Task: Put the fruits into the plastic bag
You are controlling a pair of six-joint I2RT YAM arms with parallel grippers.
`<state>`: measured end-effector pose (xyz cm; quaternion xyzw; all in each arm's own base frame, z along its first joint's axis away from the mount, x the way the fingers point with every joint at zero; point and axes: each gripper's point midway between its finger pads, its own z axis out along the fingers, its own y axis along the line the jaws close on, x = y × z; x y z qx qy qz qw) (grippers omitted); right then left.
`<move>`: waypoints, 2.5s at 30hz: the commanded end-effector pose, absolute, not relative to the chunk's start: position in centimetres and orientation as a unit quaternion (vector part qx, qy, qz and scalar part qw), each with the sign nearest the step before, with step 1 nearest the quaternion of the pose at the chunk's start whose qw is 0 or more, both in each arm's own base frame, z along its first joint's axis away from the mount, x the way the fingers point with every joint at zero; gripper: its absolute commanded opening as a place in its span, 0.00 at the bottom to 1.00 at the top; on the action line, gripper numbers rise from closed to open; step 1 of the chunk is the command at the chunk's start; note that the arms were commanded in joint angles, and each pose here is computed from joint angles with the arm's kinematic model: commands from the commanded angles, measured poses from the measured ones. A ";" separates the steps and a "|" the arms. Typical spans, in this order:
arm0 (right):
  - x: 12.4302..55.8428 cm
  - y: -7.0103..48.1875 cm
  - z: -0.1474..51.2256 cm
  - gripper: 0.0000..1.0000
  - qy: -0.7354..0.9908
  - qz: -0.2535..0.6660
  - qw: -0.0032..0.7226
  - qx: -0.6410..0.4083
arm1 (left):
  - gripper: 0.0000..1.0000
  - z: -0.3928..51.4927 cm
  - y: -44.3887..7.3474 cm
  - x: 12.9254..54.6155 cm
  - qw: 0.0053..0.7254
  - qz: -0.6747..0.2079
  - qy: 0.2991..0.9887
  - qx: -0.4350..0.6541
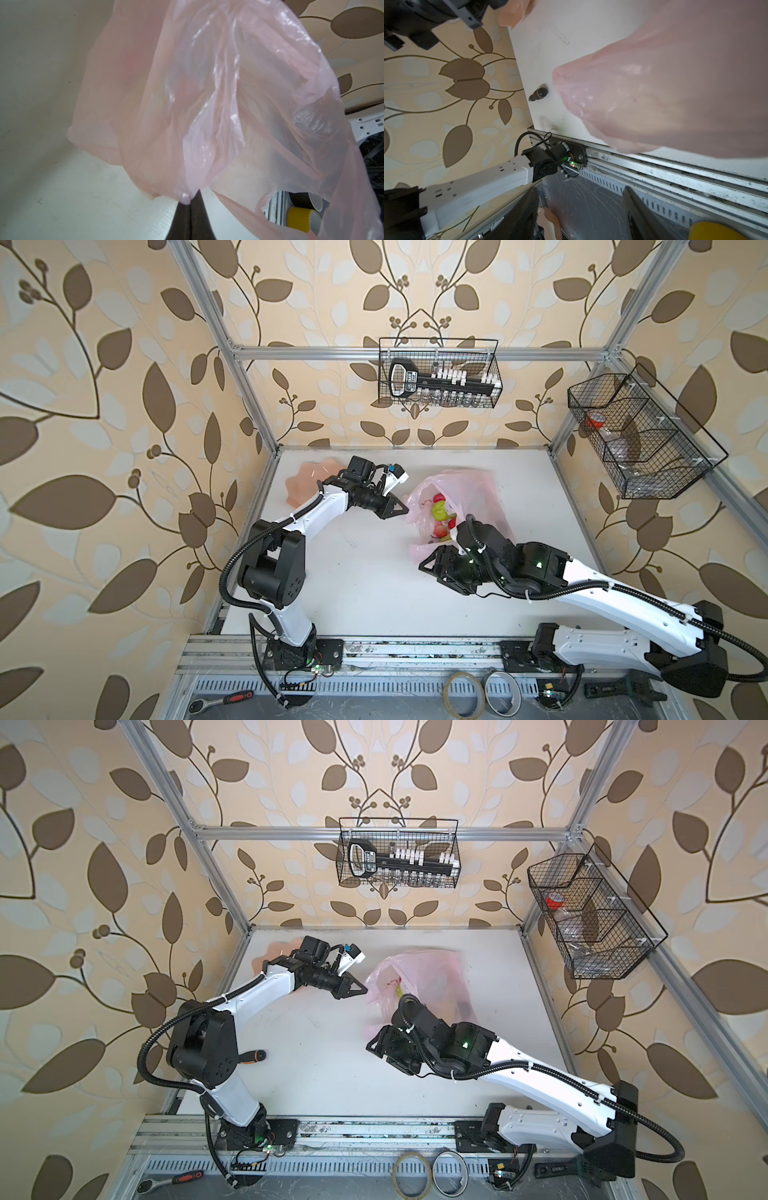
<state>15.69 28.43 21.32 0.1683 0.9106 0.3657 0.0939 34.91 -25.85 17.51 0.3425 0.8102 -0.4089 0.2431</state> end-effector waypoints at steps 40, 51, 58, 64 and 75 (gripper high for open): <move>23.2 13.3 19.9 0.53 0.800 0.282 0.302 0.435 | 0.00 24.5 -25.6 29.0 0.272 -0.481 0.779 0.296; 22.8 14.8 20.1 0.66 0.845 0.285 0.304 0.336 | 0.00 25.5 -26.4 28.2 0.269 -0.494 0.779 0.278; 21.6 13.9 17.7 0.68 0.873 0.224 0.298 0.314 | 0.00 25.3 -26.4 28.3 0.268 -0.491 0.782 0.274; 22.9 14.7 16.8 0.69 0.872 0.224 0.329 0.286 | 0.00 25.0 -26.3 28.2 0.262 -0.491 0.785 0.272; 23.0 14.2 16.1 0.11 0.869 0.224 0.331 0.292 | 0.00 25.6 -25.9 28.6 0.259 -0.479 0.801 0.250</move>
